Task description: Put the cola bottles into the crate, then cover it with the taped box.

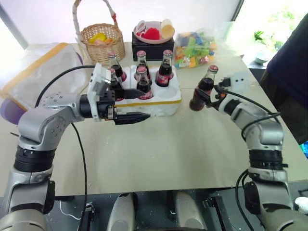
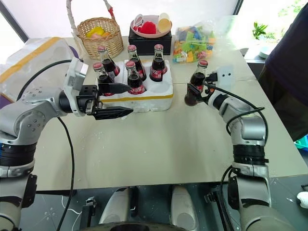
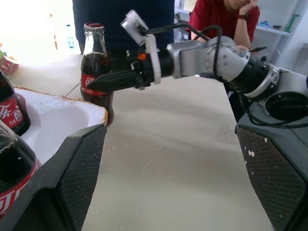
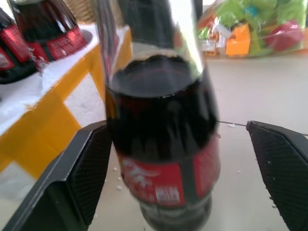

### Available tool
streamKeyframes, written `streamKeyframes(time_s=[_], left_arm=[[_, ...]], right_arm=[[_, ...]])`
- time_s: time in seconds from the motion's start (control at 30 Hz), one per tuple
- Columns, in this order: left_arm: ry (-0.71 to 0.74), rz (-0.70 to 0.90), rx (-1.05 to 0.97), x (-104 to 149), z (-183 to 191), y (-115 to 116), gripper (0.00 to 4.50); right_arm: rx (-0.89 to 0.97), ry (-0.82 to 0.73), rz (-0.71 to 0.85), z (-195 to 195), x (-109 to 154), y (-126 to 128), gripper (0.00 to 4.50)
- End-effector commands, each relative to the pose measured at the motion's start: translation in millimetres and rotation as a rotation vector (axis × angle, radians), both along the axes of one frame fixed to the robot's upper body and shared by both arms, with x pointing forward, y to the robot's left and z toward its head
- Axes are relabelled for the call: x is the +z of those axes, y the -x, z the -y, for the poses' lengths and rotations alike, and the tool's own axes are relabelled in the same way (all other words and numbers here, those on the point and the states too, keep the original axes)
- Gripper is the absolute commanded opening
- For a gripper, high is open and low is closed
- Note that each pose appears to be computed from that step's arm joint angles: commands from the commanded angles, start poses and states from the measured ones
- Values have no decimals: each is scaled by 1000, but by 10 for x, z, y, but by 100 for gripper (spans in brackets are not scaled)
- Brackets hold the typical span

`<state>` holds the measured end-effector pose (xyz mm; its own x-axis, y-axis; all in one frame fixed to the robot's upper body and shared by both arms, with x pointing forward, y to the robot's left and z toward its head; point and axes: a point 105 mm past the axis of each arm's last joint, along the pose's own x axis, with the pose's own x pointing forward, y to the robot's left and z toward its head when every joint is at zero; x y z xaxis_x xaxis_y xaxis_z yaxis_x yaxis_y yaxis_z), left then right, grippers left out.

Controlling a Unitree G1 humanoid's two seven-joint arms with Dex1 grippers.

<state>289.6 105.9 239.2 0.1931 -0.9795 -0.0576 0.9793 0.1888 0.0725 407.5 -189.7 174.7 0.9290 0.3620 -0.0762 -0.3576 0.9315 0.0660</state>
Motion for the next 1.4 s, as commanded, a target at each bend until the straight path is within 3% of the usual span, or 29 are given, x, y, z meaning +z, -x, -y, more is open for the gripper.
streamKeyframes(time_s=[0.03, 0.17, 0.3, 0.5, 0.57, 0.7, 0.83, 1.23, 1.37, 1.4], left_arm=[[9, 57, 18, 86, -49, 45, 450], [10, 57, 37, 76, -88, 59, 450], [19, 60, 71, 93, -142, 64, 450], [24, 66, 152, 131, -301, 104, 450], [22, 65, 170, 129, -326, 110, 450], [21, 66, 183, 129, -336, 108, 450], [22, 76, 188, 144, -321, 90, 450], [31, 90, 217, 184, -352, 59, 450], [26, 89, 215, 185, -360, 47, 450], [20, 90, 217, 186, -373, 44, 450]], right_arm=[[-3, 16, 58, -9, 88, -102, 424], [25, 5, 109, -46, 197, -109, 279], [86, -11, 246, -81, 577, 20, 283], [292, -125, 503, -375, 1495, 339, 283], [376, -152, 500, -554, 1567, 406, 283], [443, -127, 492, -830, 1515, 436, 283], [503, -49, 436, -1092, 1262, 426, 283], [434, 115, 279, -1079, 548, 141, 283], [424, 92, 162, -1068, 327, 39, 283], [416, 87, 131, -1049, 275, 9, 390]])
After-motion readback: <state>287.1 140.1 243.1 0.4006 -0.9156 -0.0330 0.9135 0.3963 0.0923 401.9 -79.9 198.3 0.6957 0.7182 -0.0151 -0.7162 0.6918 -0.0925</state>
